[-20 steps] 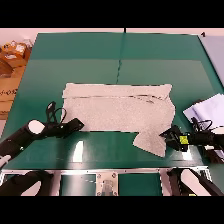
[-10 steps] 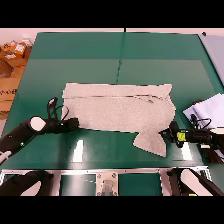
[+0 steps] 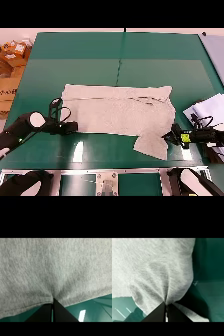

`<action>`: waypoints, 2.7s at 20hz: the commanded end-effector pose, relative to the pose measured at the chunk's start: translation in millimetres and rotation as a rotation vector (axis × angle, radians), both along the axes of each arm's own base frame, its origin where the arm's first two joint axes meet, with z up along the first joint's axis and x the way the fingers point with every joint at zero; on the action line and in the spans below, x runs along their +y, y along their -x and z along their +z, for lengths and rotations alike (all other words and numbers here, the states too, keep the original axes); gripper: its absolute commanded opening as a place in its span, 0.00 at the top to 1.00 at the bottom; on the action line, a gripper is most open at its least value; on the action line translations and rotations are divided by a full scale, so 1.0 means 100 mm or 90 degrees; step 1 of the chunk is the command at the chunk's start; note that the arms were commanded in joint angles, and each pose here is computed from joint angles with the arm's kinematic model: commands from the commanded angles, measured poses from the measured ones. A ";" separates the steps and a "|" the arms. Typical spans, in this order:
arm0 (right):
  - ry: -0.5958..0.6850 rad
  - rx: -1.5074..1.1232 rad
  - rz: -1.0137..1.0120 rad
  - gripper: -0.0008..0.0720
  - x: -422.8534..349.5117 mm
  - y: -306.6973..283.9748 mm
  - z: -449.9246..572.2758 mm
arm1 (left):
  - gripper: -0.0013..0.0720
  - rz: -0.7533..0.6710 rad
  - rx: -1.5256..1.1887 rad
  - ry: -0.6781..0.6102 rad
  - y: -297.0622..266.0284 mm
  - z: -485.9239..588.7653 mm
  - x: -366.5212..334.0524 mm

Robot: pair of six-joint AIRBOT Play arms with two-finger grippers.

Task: Fold the shirts.

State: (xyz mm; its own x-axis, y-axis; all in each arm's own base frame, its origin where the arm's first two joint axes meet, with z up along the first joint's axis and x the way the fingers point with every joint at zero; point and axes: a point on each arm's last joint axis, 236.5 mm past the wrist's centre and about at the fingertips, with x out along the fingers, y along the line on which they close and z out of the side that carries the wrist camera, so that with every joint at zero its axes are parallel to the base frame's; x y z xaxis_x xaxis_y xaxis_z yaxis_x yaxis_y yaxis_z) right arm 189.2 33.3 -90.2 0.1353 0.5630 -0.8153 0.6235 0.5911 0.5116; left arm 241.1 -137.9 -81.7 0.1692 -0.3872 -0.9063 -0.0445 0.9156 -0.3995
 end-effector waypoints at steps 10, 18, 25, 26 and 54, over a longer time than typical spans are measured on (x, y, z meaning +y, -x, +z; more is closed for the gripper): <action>-0.026 -0.116 0.000 0.97 -0.04 -0.65 0.74 | 0.96 -0.091 -0.087 -0.024 -0.53 0.62 -0.07; -0.034 -0.201 -0.035 0.97 -0.34 -1.85 1.03 | 0.96 -0.077 -0.118 -0.059 -1.73 0.76 0.06; -0.023 -0.211 -0.027 0.97 -0.30 -2.84 0.27 | 0.96 -0.109 -0.144 -0.014 -2.44 0.16 -0.12; -0.021 -0.213 -0.020 0.97 -0.30 -2.91 0.18 | 0.95 -0.102 -0.148 -0.017 -2.51 0.08 -0.11; -0.077 -0.267 0.211 0.24 -0.67 -2.50 -0.06 | 0.11 -0.107 -0.071 0.026 -2.47 0.94 0.40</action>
